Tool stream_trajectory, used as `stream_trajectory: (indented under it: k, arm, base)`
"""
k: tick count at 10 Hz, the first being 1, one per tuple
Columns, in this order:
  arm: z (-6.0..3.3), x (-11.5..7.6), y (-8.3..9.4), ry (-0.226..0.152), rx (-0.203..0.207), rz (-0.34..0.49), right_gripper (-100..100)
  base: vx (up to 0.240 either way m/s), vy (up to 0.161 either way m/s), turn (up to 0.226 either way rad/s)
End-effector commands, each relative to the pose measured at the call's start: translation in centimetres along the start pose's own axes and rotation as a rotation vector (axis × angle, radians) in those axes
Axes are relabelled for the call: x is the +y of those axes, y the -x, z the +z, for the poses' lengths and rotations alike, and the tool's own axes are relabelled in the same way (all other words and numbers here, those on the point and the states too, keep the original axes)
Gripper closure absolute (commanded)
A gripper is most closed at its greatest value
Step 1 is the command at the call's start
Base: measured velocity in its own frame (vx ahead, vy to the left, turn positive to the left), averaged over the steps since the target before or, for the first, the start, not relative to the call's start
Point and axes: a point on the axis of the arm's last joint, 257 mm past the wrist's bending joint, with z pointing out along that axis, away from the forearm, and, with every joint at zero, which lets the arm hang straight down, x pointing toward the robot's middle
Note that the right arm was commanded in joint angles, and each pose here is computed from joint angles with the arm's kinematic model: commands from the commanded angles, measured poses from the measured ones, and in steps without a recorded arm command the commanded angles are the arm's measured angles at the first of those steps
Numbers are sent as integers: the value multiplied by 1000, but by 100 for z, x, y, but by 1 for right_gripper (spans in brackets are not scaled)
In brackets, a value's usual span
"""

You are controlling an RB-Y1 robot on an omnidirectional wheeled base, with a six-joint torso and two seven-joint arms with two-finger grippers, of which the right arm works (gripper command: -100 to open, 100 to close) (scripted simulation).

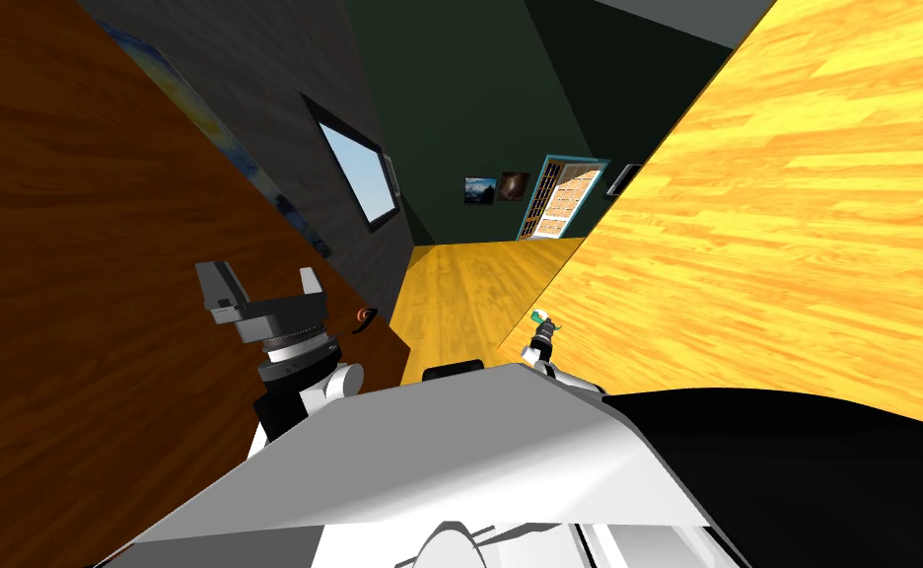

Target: Push the door open

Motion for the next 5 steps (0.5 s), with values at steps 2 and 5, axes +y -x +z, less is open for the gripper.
stream_trajectory:
  k: [2,5]
  arm:
    - [21,48,133,10,-28,0,100]
    - [62,131,203,30,-47,5,100]
  base:
    - [56,-6,-21]
    - [140,-26,-46]
